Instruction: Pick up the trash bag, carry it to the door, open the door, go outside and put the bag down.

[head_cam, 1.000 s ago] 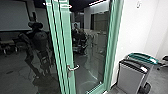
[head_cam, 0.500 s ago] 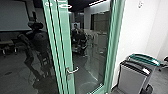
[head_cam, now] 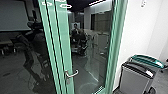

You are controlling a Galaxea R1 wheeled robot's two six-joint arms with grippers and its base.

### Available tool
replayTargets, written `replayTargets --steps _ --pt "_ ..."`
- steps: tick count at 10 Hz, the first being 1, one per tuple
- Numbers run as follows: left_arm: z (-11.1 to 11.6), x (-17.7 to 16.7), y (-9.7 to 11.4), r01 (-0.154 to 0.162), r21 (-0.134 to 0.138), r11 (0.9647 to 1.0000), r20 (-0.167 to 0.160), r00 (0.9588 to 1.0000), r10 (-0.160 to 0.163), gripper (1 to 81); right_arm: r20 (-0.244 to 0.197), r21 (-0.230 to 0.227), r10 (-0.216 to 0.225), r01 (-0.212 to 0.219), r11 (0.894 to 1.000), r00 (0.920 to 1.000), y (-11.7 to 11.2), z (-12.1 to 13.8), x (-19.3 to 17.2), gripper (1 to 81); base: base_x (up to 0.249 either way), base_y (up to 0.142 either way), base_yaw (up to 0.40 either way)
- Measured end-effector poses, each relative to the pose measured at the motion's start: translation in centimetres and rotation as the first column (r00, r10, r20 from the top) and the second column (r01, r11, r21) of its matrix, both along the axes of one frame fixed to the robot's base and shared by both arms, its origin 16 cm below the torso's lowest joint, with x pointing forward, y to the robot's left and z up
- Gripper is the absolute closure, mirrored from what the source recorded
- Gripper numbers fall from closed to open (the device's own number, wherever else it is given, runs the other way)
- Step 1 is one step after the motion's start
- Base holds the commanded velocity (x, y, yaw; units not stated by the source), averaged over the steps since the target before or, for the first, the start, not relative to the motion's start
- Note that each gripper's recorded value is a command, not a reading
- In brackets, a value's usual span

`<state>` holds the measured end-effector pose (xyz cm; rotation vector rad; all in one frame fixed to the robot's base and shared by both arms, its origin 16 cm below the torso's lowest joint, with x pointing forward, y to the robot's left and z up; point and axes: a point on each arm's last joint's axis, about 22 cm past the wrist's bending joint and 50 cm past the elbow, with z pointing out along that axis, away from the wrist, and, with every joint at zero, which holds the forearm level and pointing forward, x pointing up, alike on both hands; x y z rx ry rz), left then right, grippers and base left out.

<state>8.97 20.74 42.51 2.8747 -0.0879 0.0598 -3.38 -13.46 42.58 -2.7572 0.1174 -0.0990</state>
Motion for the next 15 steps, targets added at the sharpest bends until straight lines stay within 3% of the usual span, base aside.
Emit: replayTargets --steps 4,11,15 --pt "0.0 0.0 0.0 0.0 0.0 1.0 0.0 1.0 0.0 81.1 0.0 0.0 0.0 0.0 1.0 1.0 0.0 0.0 0.0 1.0 0.131 0.0 0.0" --pt "0.0 -0.2 0.0 0.0 0.001 1.0 -0.002 1.0 0.0 81.1 0.0 0.0 0.0 0.0 1.0 1.0 0.0 0.0 0.0 1.0 0.13 -0.078 0.0" --pt "0.1 0.7 0.0 -0.001 0.0 1.0 0.009 1.0 0.001 81.1 0.013 0.0 -0.002 0.002 1.0 0.9999 0.0 0.0 1.0 1.0 0.021 0.0 0.0"
